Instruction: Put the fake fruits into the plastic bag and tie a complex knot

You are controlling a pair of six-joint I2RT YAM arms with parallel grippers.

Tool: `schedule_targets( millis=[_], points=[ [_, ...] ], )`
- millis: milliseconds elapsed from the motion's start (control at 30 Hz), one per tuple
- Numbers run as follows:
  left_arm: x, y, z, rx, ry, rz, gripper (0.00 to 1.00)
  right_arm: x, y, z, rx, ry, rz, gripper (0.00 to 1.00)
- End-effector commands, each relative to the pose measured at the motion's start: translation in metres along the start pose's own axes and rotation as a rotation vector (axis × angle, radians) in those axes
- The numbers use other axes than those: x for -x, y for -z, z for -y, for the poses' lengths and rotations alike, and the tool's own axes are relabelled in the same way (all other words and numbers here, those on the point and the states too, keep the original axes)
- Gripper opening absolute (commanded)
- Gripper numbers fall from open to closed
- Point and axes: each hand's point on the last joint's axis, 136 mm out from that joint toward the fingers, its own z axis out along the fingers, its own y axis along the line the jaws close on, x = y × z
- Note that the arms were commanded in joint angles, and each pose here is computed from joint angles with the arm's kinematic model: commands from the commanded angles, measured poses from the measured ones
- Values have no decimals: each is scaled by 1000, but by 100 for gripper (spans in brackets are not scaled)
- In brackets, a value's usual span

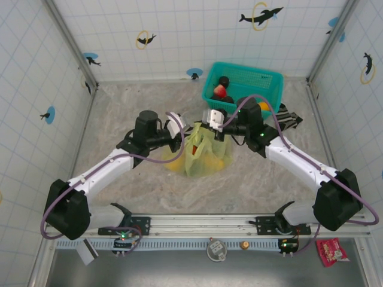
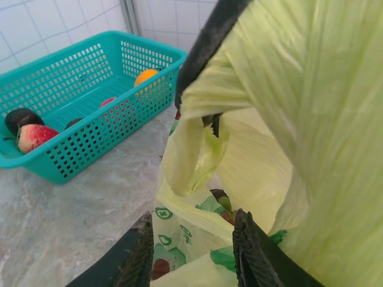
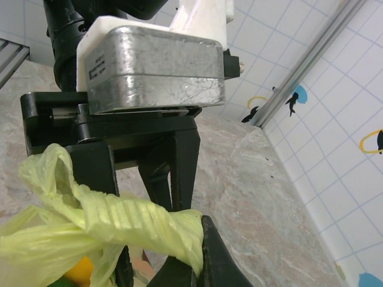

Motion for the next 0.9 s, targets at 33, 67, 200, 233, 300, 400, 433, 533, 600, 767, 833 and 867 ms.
schedule_targets(
  millis=[33,67,200,233,300,400,433,533,600,767,833,867],
  points=[
    [16,2,3,-25,-62,49,40,9,1,1,-4,11,47,0],
    [19,1,1,-21,-64,58,41,9,1,0,-3,10,46,0],
    [30,-1,-1,-34,-70,90,40,8,-1,0,0,3,47,0],
    [32,-1,0,-38,-73,100,40,8,-1,0,0,3,46,0],
    [35,-1,-1,-37,-79,113,40,7,-1,-1,5,-1,45,0],
    [38,-1,0,-44,-85,126,38,6,-3,-4,14,-7,44,0],
    [39,-1,-1,-45,-85,129,38,6,-3,-4,15,-7,44,0],
    [40,-2,-1,-46,-86,133,33,5,-4,-5,19,-14,43,0],
    [41,-2,-1,-49,-85,135,30,4,-4,-6,23,-19,43,0],
    [40,-3,3,-73,-92,141,6,1,-5,-7,26,-29,39,0],
    [41,-3,4,-84,-91,143,0,0,-6,-8,27,-35,35,0],
    [40,-3,5,-86,-92,143,0,0,-6,-7,27,-36,34,0]
  ],
)
